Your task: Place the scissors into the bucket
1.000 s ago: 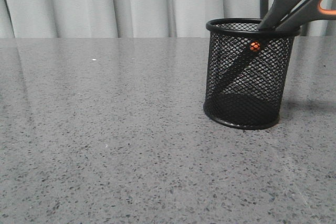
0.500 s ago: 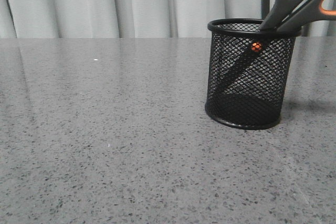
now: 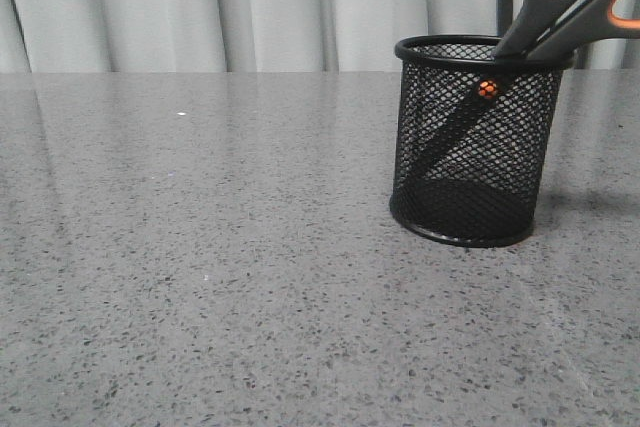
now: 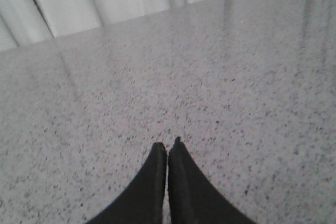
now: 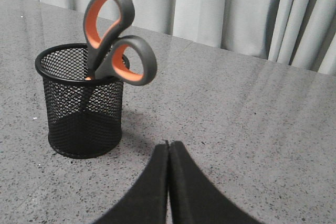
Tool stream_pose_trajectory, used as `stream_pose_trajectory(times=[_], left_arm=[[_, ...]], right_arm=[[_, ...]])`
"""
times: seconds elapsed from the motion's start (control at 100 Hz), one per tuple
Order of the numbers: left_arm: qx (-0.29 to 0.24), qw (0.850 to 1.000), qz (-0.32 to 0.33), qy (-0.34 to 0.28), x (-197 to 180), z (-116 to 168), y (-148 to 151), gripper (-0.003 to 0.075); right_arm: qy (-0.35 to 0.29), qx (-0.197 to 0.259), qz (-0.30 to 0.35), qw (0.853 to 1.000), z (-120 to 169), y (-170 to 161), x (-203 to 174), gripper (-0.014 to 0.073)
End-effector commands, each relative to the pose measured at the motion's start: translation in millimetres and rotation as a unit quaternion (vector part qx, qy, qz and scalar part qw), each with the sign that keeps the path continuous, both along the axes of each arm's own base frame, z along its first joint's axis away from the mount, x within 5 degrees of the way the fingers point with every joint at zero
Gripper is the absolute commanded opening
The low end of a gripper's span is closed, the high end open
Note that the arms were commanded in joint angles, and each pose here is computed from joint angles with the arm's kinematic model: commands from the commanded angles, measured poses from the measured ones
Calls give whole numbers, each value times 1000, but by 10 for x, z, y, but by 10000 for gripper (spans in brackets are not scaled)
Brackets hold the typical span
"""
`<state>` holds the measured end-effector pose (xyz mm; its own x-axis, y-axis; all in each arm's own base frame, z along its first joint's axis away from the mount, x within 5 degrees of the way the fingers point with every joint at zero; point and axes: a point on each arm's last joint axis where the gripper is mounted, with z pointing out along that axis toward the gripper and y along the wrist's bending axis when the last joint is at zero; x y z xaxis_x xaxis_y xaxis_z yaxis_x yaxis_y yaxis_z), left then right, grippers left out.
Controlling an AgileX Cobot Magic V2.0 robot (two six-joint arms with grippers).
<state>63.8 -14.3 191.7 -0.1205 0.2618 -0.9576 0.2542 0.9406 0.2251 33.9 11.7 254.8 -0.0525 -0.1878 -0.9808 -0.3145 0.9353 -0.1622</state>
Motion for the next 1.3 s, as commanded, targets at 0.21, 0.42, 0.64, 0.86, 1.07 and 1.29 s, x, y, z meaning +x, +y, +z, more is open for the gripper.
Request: stream_pose_trajectory(times=[0.21, 0.42, 0.64, 0.86, 1.07, 1.29], left_arm=[[-48, 998, 36, -8, -79, -119, 47, -20], [-41, 996, 77, 25, -103, -191, 93, -20], [-41, 995, 86, 25, -102, -191, 102, -20], [-41, 995, 86, 25, -102, -191, 102, -20], [-41, 995, 86, 25, -102, -191, 102, -20], [-41, 995, 86, 25, -102, -191, 102, -20]], right_arm=[[-59, 15, -1, 998, 164, -14, -36, -51], [-59, 15, -1, 998, 164, -14, -36, -51], [-59, 15, -1, 998, 164, -14, -36, -51], [-59, 15, -1, 998, 164, -14, -36, -51], [-59, 15, -1, 998, 164, -14, -36, -51], [-57, 14, -1, 998, 144, -12, -28, -51]])
